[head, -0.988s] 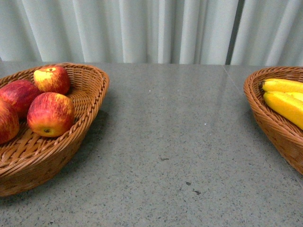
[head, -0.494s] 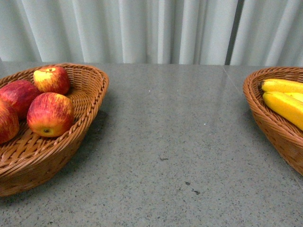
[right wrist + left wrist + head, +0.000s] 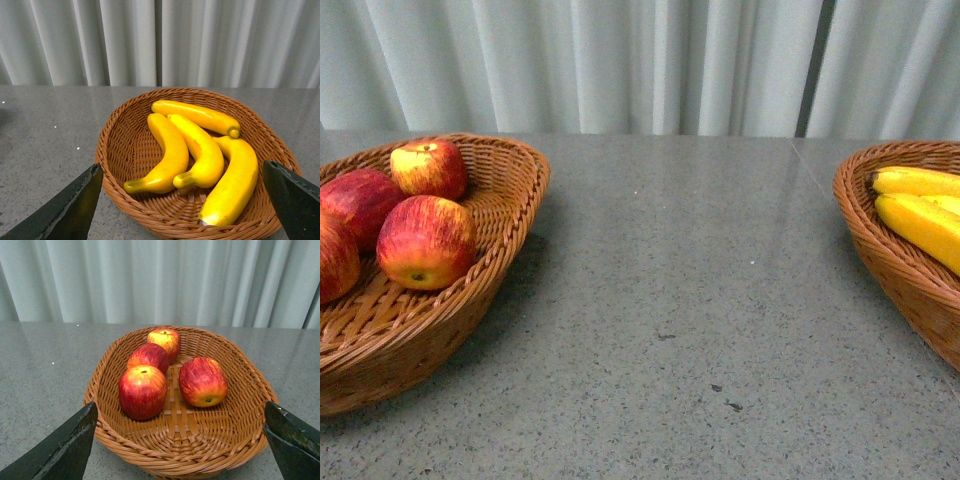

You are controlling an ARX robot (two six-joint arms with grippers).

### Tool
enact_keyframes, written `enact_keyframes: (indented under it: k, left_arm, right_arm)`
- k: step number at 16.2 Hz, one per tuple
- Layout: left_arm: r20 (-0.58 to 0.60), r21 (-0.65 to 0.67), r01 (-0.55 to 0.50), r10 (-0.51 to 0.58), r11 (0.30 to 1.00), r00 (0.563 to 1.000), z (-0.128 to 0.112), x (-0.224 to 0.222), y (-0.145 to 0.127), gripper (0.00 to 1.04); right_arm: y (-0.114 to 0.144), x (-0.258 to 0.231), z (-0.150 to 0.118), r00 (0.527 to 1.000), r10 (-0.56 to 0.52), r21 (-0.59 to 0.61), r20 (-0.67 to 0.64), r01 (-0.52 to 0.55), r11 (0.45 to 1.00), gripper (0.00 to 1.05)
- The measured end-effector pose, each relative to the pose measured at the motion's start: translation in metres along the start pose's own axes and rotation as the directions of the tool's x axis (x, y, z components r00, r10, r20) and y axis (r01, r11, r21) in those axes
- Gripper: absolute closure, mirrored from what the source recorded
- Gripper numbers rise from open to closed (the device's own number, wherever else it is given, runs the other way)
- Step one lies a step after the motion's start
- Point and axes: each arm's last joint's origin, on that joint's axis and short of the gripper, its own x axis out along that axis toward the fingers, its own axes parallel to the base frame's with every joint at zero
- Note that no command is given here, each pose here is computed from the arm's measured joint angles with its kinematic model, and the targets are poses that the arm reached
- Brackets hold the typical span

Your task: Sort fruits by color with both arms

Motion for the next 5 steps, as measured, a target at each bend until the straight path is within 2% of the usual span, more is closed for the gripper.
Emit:
enact_keyframes:
  k: [5]
  left_arm:
    - [0.000, 0.000, 0.000, 0.000, 1.000, 1.000, 0.0000, 0.0000, 0.0000, 0.07]
  right_arm:
    - [0.0000, 0.0000, 0.0000, 1.000, 0.000, 0.000, 0.000, 0.000, 1.000, 0.07]
